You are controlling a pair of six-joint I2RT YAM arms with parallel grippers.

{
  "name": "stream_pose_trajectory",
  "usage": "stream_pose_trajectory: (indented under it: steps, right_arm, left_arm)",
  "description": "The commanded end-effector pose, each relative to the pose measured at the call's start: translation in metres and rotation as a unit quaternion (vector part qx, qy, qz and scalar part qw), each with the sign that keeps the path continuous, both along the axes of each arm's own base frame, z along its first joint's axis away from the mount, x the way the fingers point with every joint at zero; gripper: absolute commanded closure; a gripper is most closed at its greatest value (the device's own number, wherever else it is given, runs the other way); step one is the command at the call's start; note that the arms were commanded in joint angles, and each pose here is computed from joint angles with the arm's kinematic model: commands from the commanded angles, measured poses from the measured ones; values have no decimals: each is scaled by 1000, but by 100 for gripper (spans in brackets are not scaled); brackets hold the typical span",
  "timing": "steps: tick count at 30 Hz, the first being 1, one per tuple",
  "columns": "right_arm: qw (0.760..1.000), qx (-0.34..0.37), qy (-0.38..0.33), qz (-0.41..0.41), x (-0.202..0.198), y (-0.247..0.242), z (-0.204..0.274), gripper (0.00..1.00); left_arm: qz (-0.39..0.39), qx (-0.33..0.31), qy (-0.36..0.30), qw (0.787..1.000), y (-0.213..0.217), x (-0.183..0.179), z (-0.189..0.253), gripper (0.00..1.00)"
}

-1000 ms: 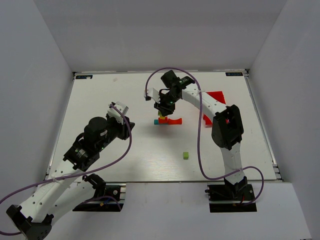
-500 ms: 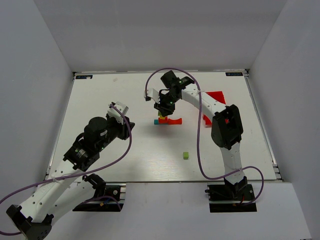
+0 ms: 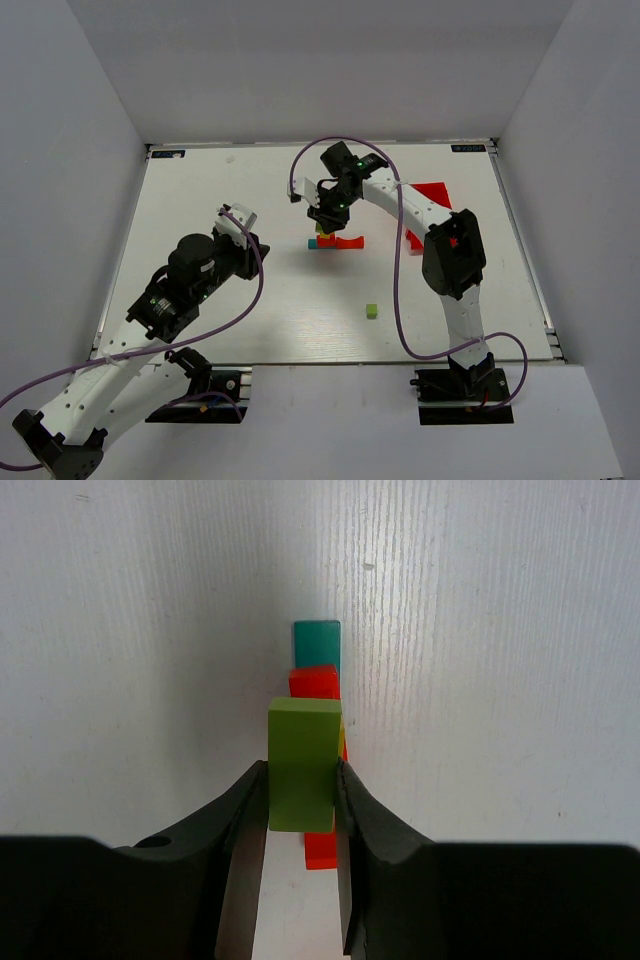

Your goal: Build the wood block tower

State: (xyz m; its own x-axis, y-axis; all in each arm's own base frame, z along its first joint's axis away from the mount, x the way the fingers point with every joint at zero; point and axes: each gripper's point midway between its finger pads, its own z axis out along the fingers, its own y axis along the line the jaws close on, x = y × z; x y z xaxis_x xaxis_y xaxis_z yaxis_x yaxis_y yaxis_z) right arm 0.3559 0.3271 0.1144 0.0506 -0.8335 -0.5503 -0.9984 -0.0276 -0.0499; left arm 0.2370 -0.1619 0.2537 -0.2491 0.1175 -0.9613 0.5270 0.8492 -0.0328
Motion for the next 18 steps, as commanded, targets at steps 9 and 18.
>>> stream_pose_trajectory:
  steps: [9, 18]
  right_arm:
    - [1000, 7, -11, 16, 2, 5, 6, 68]
    - [1000, 6, -13, 23, 0, 4, 7, 65]
  left_arm:
    - [4, -2, -2, 1000, 3, -1, 2, 53]
    - [8, -1, -3, 1000, 4, 0, 2, 53]
